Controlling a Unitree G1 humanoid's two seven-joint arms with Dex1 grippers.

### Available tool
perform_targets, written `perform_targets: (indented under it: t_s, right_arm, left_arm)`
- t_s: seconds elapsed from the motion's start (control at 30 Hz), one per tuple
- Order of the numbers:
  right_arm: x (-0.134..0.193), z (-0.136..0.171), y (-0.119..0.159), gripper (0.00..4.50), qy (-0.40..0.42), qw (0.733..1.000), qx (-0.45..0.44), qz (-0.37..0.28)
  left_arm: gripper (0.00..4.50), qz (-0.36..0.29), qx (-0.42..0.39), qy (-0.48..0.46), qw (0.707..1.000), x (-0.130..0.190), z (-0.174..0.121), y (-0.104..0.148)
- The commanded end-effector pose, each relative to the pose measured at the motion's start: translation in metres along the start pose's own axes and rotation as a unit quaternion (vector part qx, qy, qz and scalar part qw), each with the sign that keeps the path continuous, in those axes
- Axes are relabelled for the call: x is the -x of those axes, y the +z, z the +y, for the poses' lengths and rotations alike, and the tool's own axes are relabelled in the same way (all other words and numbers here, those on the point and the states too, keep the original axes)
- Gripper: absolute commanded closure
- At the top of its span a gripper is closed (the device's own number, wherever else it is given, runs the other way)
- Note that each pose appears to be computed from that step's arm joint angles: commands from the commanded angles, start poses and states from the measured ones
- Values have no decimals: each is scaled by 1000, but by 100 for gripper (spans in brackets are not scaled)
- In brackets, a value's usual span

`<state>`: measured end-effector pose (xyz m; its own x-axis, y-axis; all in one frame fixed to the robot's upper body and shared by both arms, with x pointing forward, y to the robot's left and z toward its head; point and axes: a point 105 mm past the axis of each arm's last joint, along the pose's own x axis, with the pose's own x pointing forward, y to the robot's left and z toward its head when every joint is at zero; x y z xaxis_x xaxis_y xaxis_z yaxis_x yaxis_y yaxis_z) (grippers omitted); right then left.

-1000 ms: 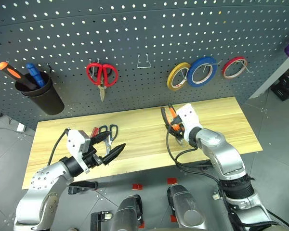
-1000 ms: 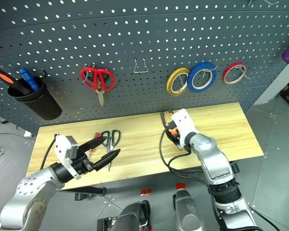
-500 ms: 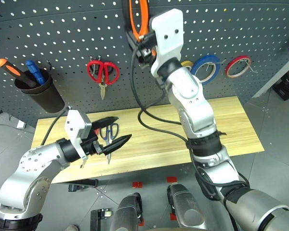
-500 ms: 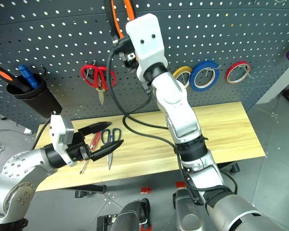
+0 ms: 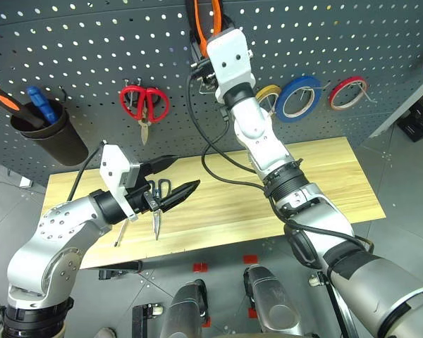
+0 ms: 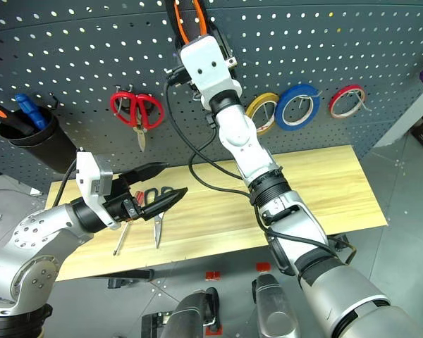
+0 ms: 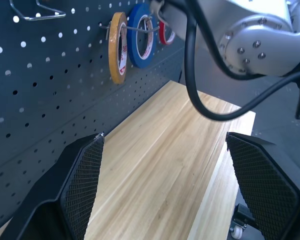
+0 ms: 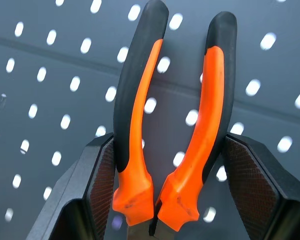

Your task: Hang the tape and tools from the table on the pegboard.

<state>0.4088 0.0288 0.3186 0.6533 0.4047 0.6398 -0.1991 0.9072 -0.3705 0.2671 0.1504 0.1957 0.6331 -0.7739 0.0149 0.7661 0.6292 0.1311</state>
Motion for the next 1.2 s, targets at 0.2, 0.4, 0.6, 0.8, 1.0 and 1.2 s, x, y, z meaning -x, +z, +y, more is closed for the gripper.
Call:
perform_targets:
  t_s: [0.2,0.4,0.6,0.8,1.0,1.2]
  right_arm:
    - [23,16,-15,158,20,1000,0,16]
    - [28,21,-26,125,40,996,-56,62]
    - [51,34,-39,1,116,978,-109,131]
    - [98,52,-31,1,241,937,-177,182]
    - [180,85,-6,1,446,833,-230,234]
    - [207,94,1,1,504,794,-221,260]
  left_arm:
    - [38,-10,7,47,999,4,9,-5]
    - [38,1,5,122,993,6,30,-17]
    - [2,46,25,197,979,13,45,-43]
    - [2,157,69,337,926,32,66,-91]
    - [2,249,120,431,859,48,70,-139]
    - [2,282,158,445,835,37,70,-169]
